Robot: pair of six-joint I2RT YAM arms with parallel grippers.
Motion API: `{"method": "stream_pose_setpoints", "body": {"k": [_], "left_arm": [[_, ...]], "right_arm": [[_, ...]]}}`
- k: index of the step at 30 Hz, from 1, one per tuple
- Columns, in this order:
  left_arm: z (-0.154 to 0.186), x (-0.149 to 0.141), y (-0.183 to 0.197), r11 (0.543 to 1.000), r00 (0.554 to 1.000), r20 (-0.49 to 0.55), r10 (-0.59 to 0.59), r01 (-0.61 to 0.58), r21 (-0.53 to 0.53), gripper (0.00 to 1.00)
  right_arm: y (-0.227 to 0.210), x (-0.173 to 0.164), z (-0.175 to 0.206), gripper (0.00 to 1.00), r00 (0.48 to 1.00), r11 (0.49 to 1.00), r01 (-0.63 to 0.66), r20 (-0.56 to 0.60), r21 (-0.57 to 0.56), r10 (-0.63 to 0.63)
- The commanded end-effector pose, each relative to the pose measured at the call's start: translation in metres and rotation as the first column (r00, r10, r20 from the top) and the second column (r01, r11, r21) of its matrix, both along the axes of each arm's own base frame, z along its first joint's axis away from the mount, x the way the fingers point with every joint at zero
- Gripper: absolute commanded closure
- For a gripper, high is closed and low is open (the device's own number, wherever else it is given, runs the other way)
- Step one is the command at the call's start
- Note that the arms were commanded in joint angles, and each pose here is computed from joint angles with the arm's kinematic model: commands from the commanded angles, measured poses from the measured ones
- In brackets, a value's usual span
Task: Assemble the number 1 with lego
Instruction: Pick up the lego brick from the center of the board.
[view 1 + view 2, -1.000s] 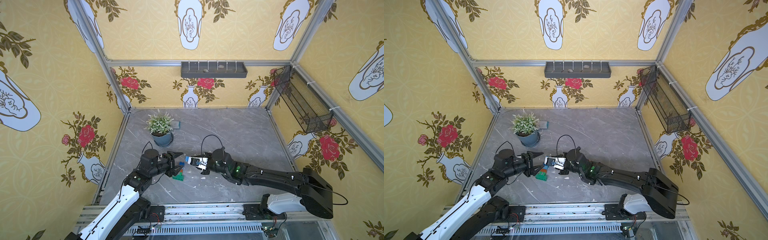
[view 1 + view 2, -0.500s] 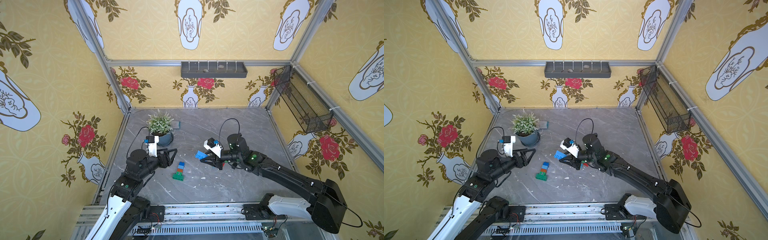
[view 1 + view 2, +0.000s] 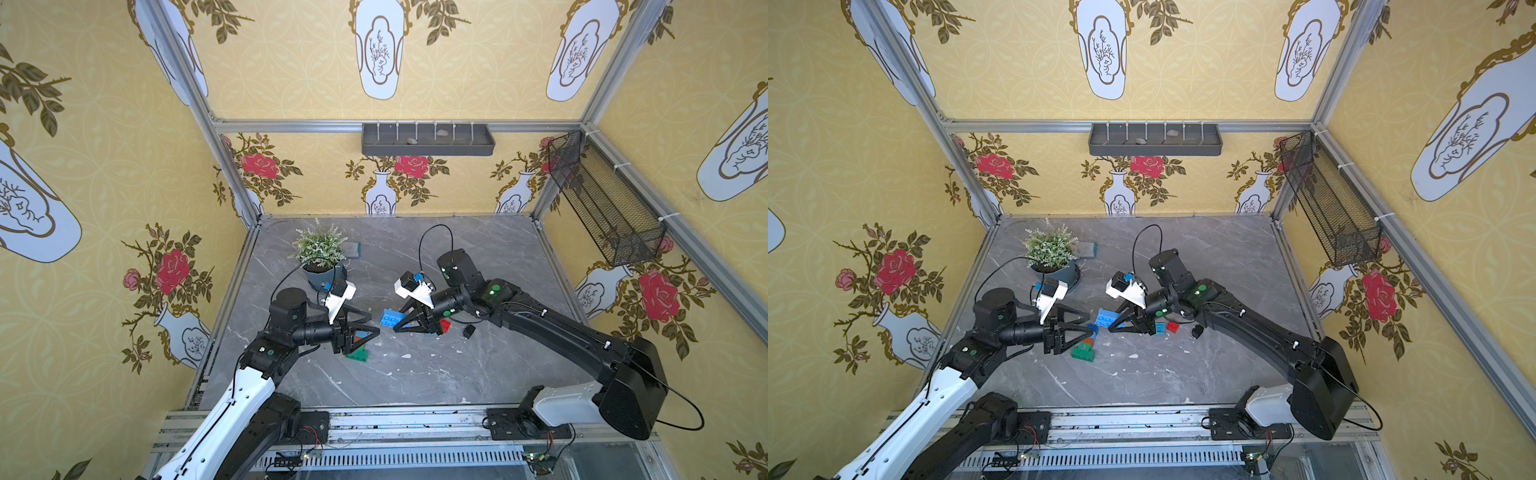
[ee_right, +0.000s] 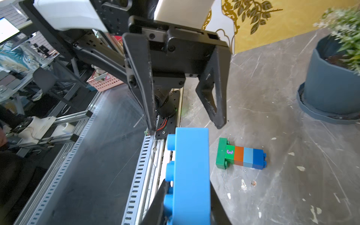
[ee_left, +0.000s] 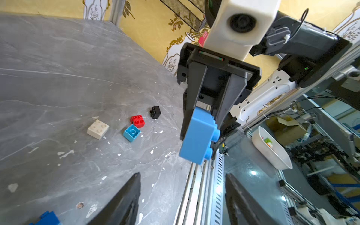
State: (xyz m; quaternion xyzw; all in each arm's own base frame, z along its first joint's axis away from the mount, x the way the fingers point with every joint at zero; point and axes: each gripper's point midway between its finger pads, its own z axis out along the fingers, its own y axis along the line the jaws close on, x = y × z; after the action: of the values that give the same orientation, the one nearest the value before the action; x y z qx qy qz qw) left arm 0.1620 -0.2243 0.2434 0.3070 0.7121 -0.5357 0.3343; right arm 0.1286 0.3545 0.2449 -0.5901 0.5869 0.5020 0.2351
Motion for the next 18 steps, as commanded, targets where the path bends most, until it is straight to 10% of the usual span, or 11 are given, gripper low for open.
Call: {"method": "stream_pose_setpoints", "body": {"k": [1,18], "left_arm": [[0.016,-0.01,-0.006,0.993,0.995,0.018,-0.095,0.096,-0.066,0.32],[0.013,0.0,-0.011,0.993,0.994,-0.056,-0.096,0.092,-0.071,0.5]], "right_arm": [[0.001,-0.009,0.002,0.8,0.998,0.998,-0.068,-0.012,0.012,0.068],[0.016,-0.013,0.002,0.79,0.988,0.989,-0.144,-0.05,0.021,0.145]]}}
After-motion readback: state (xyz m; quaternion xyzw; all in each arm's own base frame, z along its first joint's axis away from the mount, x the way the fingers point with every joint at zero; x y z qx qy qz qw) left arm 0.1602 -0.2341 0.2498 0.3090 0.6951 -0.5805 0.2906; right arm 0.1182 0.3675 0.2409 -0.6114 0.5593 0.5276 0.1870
